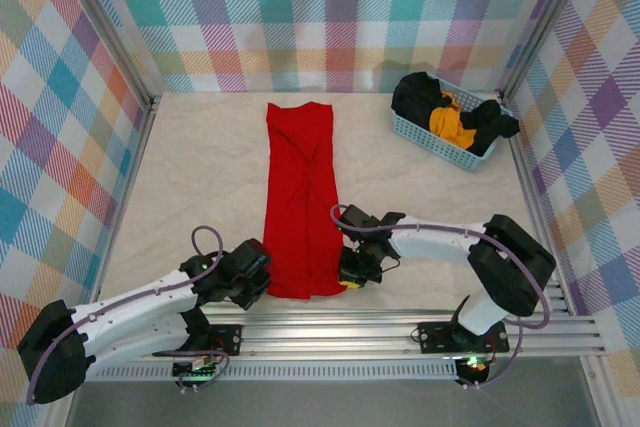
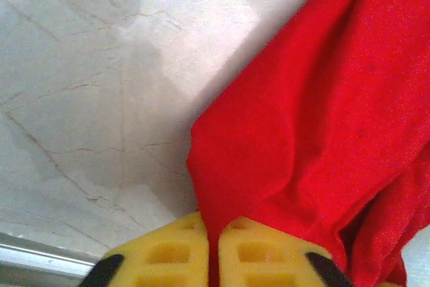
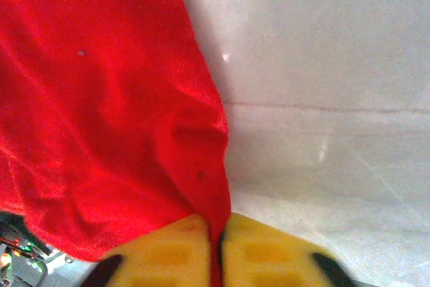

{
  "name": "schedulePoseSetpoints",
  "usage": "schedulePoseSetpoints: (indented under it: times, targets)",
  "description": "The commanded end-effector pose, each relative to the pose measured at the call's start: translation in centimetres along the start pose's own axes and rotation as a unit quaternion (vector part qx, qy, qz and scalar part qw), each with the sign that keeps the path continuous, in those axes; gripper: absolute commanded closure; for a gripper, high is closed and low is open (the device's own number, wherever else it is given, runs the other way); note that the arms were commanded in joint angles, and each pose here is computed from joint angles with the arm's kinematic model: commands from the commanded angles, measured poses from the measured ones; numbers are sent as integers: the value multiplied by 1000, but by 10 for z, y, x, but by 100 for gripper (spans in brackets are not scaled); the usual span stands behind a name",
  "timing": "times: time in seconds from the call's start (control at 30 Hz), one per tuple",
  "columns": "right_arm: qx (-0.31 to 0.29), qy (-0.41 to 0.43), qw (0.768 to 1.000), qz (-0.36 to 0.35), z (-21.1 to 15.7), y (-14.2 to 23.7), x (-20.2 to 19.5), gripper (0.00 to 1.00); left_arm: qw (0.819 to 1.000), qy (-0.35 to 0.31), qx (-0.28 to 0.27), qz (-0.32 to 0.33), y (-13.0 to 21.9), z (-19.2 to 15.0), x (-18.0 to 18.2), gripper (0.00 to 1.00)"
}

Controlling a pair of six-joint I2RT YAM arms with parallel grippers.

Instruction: Fold and stack the t-shirts

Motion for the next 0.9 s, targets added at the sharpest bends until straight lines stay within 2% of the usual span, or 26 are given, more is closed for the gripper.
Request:
schedulePoseSetpoints:
  times: [0.0, 0.03, 0.1, 0.2, 0.27, 0.33, 0.4, 0.53, 0.63, 0.87]
  targets:
    - [-10, -3, 999, -34, 0, 13, 0, 66, 999, -21, -28, 15, 15, 1, -4, 67]
    - [-28, 0, 999, -41, -1, 23, 0, 63, 999, -30, -38, 13, 24, 1, -8, 59]
    - [-64, 10, 997, -44, 0, 45, 5, 60, 997, -47, -54, -3, 43, 2, -16, 52]
    - [-109, 22, 994, -20, 16, 80, 17, 57, 994, -68, -76, -23, 71, 2, -33, 47]
    - [-145, 25, 989, 18, 41, 98, 25, 56, 993, -79, -77, -40, 78, -2, -48, 43]
    - [-179, 26, 982, 57, 80, 112, 33, 56, 993, -83, -63, -52, 74, 0, -68, 42]
    - [-216, 32, 973, 80, 128, 121, 41, 56, 996, -60, -38, -55, 62, 15, -92, 44]
    - [-259, 33, 960, 104, 215, 121, 55, 54, 993, -34, -32, -105, 50, 53, -140, 47]
    - [-268, 33, 956, 115, 262, 111, 64, 54, 994, -21, -25, -100, 34, 78, -162, 51]
    - [-278, 35, 952, 127, 317, 77, 63, 61, 995, 2, -25, -96, 17, 111, -170, 55]
Point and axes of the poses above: each hand's point on the last joint's axis, 136 mm out from that joint toward the fingers, its own y axis back along the fingers, its own x axis along the line the jaws close on, z = x × y, the point moved 10 cm from there along y, back along the fingers, and after that the axes turned 12 degrees about y, right-handed, at the moved point
